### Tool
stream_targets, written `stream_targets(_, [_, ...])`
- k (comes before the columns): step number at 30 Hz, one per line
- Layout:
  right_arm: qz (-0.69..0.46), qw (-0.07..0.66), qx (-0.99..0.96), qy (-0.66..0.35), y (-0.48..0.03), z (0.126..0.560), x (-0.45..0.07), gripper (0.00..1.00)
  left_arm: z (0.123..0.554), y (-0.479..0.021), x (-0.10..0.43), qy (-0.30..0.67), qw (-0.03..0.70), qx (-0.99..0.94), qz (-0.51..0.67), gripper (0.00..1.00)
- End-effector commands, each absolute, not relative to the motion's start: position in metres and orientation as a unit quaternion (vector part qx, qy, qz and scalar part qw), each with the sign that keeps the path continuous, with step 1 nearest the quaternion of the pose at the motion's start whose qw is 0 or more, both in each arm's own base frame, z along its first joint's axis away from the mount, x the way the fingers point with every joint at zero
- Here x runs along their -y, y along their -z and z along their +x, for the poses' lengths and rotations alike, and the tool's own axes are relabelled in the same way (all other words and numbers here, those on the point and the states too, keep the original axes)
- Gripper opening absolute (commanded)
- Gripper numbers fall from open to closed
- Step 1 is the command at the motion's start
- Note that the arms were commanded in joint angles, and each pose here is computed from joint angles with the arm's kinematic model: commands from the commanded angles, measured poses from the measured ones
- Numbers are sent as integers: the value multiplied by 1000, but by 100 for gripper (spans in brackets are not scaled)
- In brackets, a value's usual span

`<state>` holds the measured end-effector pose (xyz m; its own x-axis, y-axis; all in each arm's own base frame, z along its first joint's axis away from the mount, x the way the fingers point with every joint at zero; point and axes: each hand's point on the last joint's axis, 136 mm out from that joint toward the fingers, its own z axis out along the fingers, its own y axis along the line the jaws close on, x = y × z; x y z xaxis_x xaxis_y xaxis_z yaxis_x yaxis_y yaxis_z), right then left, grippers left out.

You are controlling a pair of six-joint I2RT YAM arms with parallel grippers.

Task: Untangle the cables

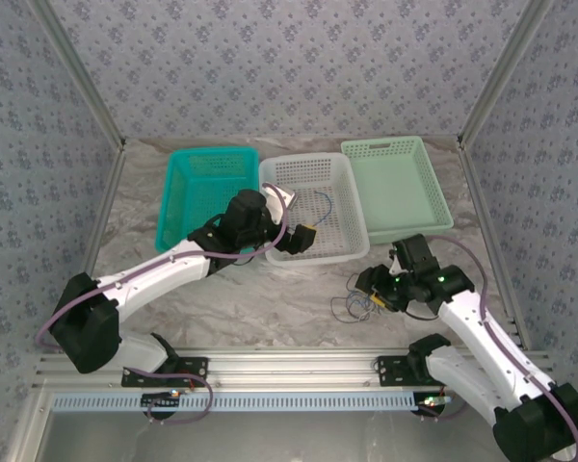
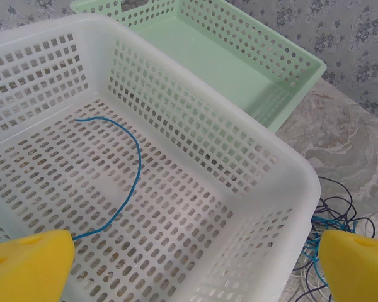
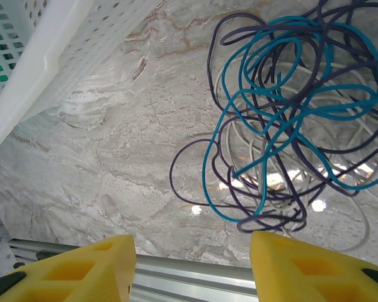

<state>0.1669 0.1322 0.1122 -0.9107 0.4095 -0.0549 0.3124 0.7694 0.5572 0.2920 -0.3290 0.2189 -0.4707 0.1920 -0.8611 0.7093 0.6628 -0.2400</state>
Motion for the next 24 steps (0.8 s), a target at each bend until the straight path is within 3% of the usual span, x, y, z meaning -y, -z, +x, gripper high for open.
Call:
stream_targets(1, [197,79,-938,-273,-100,172,-135,52,290,-227,332,311,441,-794,282,100])
stream_targets(7, [186,73,-948,-249,-89,172,-131,49,289,-229,328,307,445,-794,279,100])
stream_targets(10, [188,77,-948,-245,-83,175,-128,42,290,-228,328,306,445,-795,277,99])
stream_targets(16, [183,113,-947,-239,-96,177,-122,1,289,-232,328,306,446,-794,279,100])
stream_targets(24, [152,187,-938,-251,-166,175,-113,0,288,-235,337,333,445,-784,276,99])
